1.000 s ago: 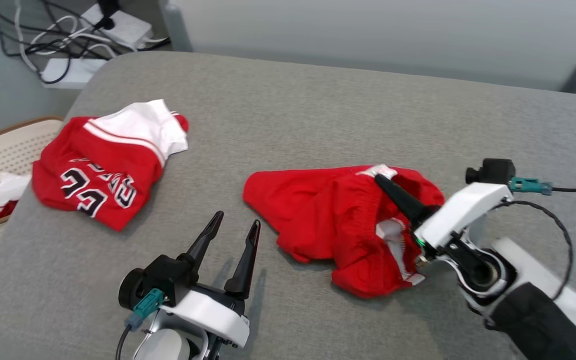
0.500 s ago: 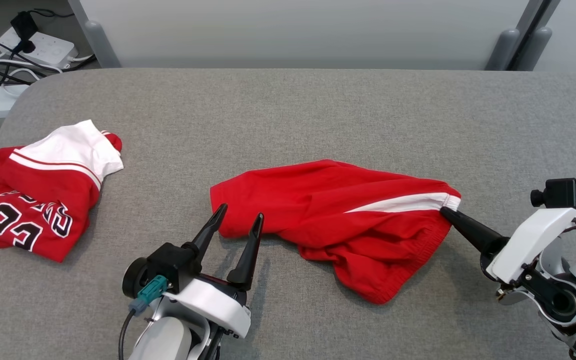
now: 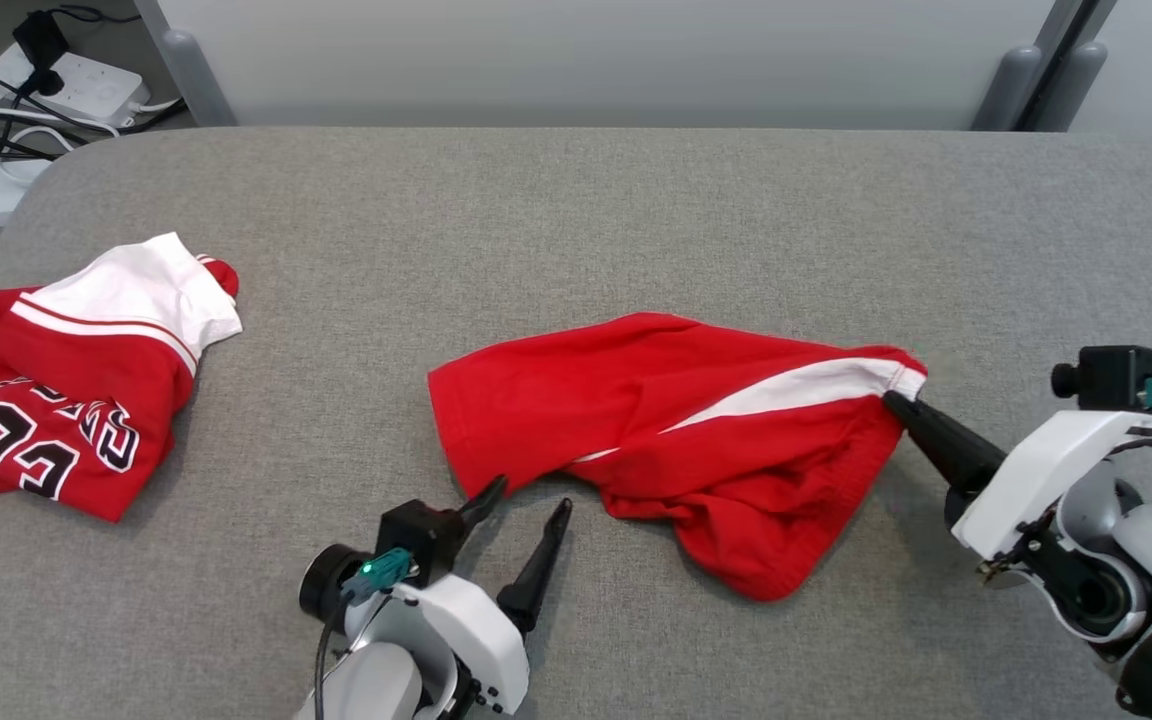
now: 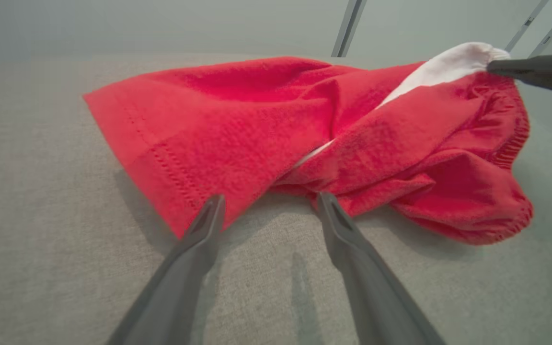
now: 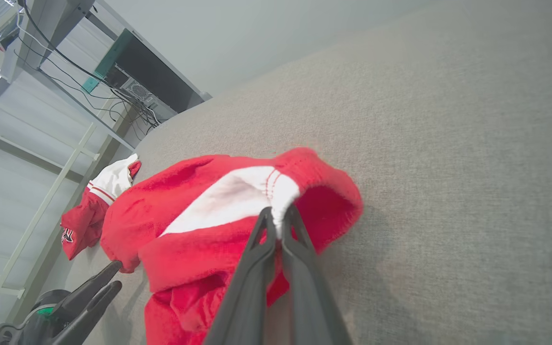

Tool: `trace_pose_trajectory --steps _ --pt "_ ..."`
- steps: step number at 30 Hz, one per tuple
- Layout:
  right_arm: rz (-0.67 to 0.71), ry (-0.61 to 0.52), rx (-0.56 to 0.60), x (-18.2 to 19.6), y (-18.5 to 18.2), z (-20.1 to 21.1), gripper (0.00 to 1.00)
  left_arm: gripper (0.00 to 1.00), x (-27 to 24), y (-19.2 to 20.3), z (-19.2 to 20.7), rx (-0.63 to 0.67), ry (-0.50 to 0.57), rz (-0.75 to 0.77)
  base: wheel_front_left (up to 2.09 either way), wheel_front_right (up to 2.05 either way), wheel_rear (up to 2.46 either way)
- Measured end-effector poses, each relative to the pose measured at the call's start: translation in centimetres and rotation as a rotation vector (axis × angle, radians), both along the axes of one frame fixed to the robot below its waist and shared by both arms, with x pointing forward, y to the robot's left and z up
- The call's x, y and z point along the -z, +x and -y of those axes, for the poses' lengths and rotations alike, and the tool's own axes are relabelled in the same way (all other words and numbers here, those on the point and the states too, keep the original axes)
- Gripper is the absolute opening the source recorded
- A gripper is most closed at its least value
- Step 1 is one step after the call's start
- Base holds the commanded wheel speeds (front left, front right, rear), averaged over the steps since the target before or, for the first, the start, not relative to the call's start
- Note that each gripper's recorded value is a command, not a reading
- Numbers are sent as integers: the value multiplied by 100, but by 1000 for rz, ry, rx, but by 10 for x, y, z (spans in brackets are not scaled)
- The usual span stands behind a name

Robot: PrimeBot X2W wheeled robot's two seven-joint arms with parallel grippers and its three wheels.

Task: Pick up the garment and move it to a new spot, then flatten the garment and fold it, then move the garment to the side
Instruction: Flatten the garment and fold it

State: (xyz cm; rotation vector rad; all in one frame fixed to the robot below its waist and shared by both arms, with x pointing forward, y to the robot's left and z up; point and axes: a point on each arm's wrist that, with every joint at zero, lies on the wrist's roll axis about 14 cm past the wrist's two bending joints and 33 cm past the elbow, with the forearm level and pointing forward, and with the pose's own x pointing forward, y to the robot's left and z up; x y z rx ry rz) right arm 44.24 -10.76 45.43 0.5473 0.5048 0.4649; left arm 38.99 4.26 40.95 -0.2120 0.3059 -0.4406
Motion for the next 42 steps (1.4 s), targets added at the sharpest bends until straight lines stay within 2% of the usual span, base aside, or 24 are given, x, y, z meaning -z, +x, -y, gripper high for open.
trace_pose_trajectory --steps 9,20,21,22,23,24,31,35,38,42 --pt "-14 15 -4 4 0 -6 0 100 3 8 36 188 94 20 0 0 0" --pt "-15 20 4 4 -4 -4 0 100 19 21 43 275 232 13 0 0 0" --pt "-14 26 3 3 -4 -5 0 93 17 22 45 281 234 23 0 0 0" --pt "-11 30 1 1 -4 -6 0 66 15 23 47 288 238 32 0 0 0" --pt "-11 30 1 1 -4 -6 0 26 15 23 47 288 238 32 0 0 0" --pt "-9 30 -1 1 -4 -7 0 0 14 24 48 293 237 39 0 0 0" --pt "12 45 -1 -8 1 -11 0 0 -6 29 55 308 229 109 0 0 0" --pt "46 54 4 -18 9 -13 0 0 -28 43 45 272 217 171 0 0 0" --pt "132 67 26 -45 26 -13 0 0 -58 67 21 236 267 269 0 0 0" --pt "307 86 39 -99 50 -19 0 0 -119 103 -14 169 334 426 0 0 0"
